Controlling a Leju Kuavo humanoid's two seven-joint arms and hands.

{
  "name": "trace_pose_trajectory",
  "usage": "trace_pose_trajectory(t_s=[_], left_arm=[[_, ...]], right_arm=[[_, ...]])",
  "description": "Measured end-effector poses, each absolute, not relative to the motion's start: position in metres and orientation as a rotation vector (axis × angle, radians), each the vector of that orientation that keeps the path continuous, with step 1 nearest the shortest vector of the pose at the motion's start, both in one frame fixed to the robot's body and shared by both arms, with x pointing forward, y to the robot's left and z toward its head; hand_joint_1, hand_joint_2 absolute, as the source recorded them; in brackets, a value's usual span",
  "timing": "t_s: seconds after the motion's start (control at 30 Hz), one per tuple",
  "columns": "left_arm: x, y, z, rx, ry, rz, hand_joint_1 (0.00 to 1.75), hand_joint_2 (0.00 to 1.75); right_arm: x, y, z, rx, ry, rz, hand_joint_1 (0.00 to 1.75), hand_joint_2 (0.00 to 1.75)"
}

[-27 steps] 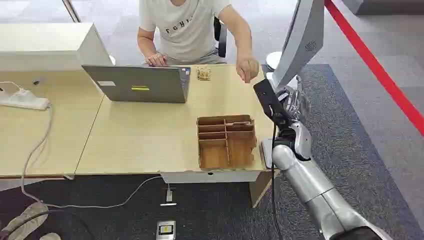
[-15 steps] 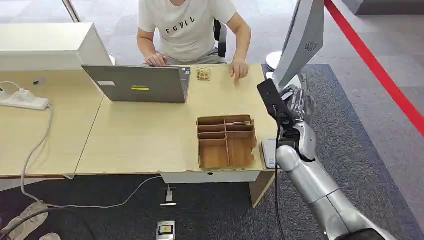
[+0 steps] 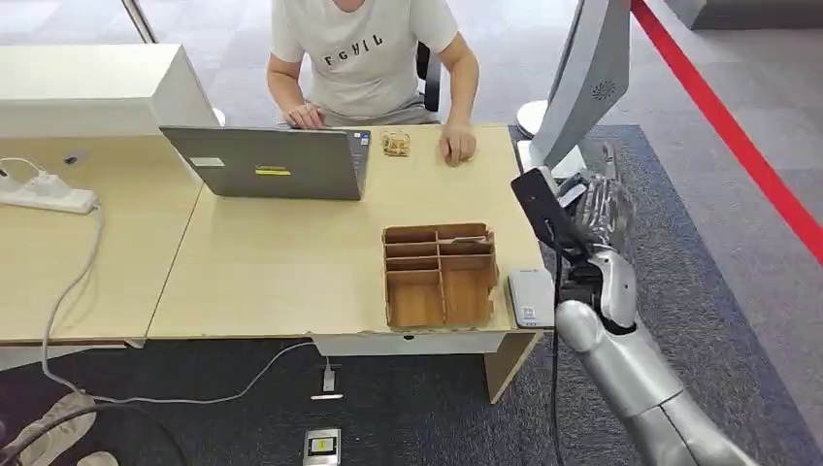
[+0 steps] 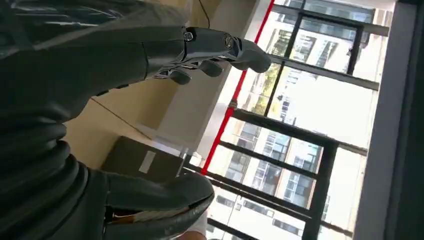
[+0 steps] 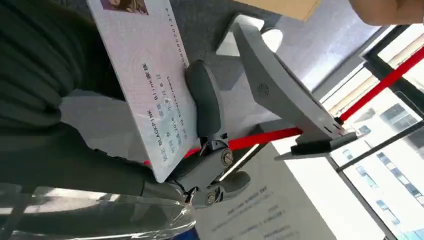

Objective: Pass the card to the sensor for recognition and then transmit it.

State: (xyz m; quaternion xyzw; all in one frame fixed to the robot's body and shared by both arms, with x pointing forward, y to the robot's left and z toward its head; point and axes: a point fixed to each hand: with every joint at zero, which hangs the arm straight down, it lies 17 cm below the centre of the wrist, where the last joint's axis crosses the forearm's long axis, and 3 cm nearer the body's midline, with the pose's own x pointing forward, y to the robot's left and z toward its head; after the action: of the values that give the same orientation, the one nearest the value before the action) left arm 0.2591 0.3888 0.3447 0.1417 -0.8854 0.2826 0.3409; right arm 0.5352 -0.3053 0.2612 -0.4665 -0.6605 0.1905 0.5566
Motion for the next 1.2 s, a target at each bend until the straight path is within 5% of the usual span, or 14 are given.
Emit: trace_pose_trajectory(t_s=[0.43,1.2], left_arm=[[0.255,0.372,0.365,0.488,-2.369,0.549,0.0,1.75],[0.234,0.308,0.436,0.452,-2.52,0.336,0.0,1.75]], right_arm=[[0.457,-0.279,0.237,-1.502,-1.72,0.841,1.75,1.75],[0.483,-0.199,0.123,-1.476,-1.583,1.183,1.75,1.75]])
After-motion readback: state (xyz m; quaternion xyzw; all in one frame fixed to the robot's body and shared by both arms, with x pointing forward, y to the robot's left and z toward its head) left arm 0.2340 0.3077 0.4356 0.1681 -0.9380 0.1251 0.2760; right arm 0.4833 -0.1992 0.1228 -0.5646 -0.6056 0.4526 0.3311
